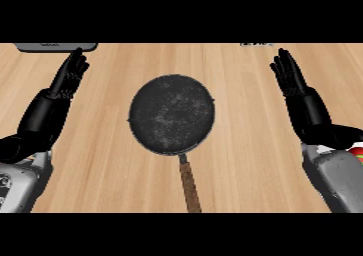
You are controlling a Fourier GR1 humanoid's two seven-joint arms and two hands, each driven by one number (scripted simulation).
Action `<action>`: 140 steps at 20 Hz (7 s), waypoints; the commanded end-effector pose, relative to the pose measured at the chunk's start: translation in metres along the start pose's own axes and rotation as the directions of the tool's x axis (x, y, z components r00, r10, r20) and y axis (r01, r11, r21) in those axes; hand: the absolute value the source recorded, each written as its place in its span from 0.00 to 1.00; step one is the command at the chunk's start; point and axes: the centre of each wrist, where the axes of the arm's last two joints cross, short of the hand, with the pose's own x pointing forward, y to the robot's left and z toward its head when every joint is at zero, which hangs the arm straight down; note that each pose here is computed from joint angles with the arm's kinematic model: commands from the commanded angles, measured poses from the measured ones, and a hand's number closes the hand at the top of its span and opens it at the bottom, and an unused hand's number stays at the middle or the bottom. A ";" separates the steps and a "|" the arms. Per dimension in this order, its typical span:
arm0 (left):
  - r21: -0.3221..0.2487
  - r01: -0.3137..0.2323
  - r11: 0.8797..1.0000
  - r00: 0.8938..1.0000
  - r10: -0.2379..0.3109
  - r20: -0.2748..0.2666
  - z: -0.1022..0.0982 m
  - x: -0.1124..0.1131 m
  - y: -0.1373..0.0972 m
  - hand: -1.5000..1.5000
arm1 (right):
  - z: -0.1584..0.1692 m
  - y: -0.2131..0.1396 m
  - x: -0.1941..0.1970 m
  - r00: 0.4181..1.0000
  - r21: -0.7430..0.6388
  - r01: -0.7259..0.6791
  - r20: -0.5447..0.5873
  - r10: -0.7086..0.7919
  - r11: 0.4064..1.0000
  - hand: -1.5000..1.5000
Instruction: Pick the tomato from the plate and place it in the pan
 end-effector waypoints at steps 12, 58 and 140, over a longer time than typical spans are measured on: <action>0.125 0.117 0.985 0.800 -0.019 -0.600 0.116 -0.079 0.021 0.50 | 0.162 -0.203 -0.035 0.758 -0.772 -0.528 -0.616 -0.213 0.354 0.00; 0.077 0.088 0.993 0.820 -0.029 -0.571 0.112 -0.063 -0.023 0.50 | 0.019 -0.220 0.045 -0.090 0.206 -0.364 -0.978 0.186 0.908 0.00; 0.057 0.082 0.995 0.835 -0.037 -0.550 0.091 -0.058 -0.015 0.50 | -0.145 0.082 0.048 0.684 0.343 -0.706 0.101 0.723 0.620 1.00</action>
